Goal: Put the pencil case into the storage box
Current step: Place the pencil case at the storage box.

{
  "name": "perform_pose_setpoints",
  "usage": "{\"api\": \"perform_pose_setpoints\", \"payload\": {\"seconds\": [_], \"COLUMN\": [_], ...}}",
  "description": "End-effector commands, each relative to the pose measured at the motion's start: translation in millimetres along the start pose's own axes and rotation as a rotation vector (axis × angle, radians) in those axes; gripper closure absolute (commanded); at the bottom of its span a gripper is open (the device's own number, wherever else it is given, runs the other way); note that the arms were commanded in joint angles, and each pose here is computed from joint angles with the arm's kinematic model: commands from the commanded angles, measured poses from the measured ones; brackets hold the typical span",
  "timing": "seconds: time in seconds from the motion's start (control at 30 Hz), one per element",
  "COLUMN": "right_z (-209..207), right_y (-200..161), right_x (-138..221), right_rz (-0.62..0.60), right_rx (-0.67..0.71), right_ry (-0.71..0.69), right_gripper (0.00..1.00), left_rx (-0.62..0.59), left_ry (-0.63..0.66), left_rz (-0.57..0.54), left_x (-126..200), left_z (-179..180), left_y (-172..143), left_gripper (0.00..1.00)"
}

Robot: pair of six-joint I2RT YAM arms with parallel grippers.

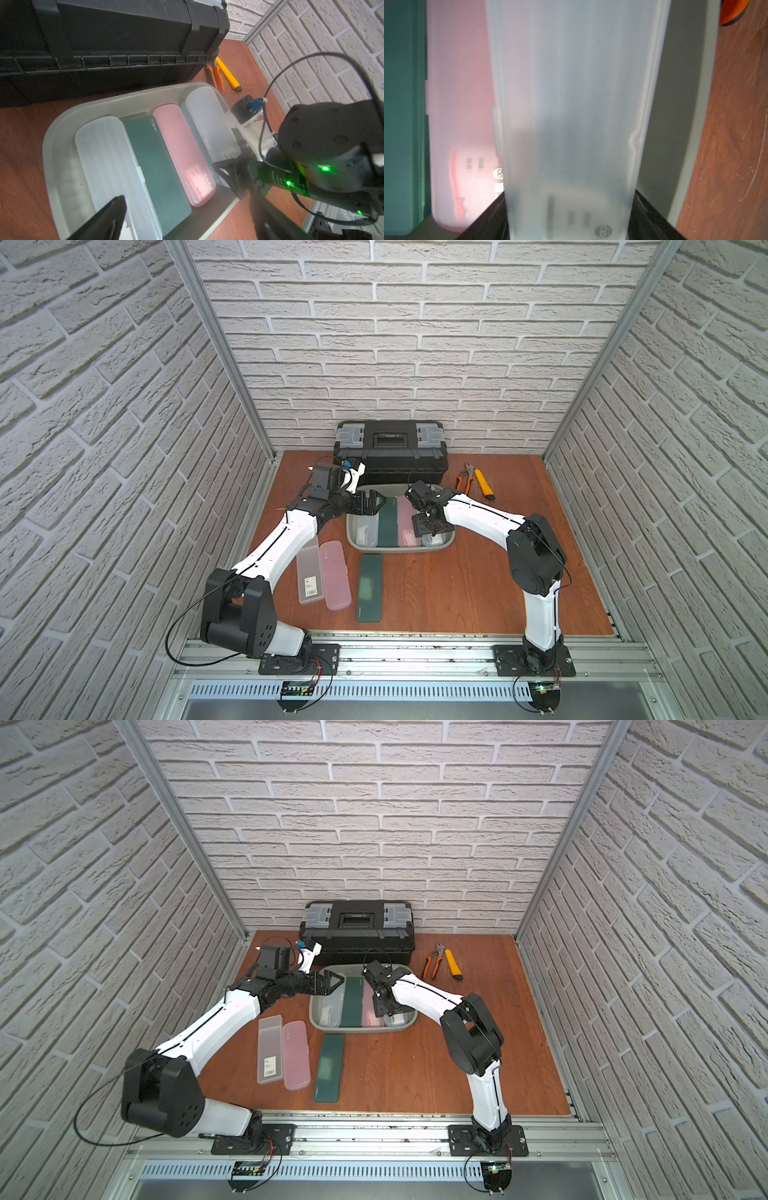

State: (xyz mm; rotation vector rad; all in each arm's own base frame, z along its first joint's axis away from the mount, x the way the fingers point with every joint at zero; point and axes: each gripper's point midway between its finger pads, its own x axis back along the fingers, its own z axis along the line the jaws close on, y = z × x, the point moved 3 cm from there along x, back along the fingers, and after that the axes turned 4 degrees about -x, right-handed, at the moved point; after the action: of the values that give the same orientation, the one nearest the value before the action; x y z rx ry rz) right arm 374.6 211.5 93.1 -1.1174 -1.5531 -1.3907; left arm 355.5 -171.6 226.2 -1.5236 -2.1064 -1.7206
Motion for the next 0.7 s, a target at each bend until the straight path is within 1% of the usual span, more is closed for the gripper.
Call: {"api": "perform_pose_setpoints", "payload": {"seconds": [0.0,0.1,0.4,0.53,0.6,0.67], "right_z": [-3.3,-4.9,-14.6,-13.6,-14.8,-14.7], "right_y": [14.8,16.0,26.2,27.4,32.0,34.4], "right_x": [7.0,9.3,28.8,30.6,44.6,50.8], "right_rz": [-0.042,-0.052,-0.104,-0.107,-0.139,-0.159], "right_rx": [-0.018,-0.021,0.000,0.006,-0.004,-0.006], "right_ry": [-0.007,-0.013,-0.047,-0.040,-0.014,0.002], "right_gripper": [0.29,0.24,0.13,0.11,0.11,0.11], "left_rx": [-0.041,-0.039,-0.037,-0.039,-0.044,-0.052], "left_ry": [0.007,0.014,0.021,0.026,0.031,0.040], "left_rz": [-0.029,-0.025,-0.019,-0.019,-0.019,-0.022], "left_x": [5.0,4.6,3.7,3.7,3.7,4.7], "left_z": [-4.0,-2.6,-1.1,-0.4,0.4,1.2], "left_y": [5.4,4.8,3.5,3.2,3.0,2.9], "left_gripper": [0.02,0.02,0.01,0.01,0.02,0.01]}}
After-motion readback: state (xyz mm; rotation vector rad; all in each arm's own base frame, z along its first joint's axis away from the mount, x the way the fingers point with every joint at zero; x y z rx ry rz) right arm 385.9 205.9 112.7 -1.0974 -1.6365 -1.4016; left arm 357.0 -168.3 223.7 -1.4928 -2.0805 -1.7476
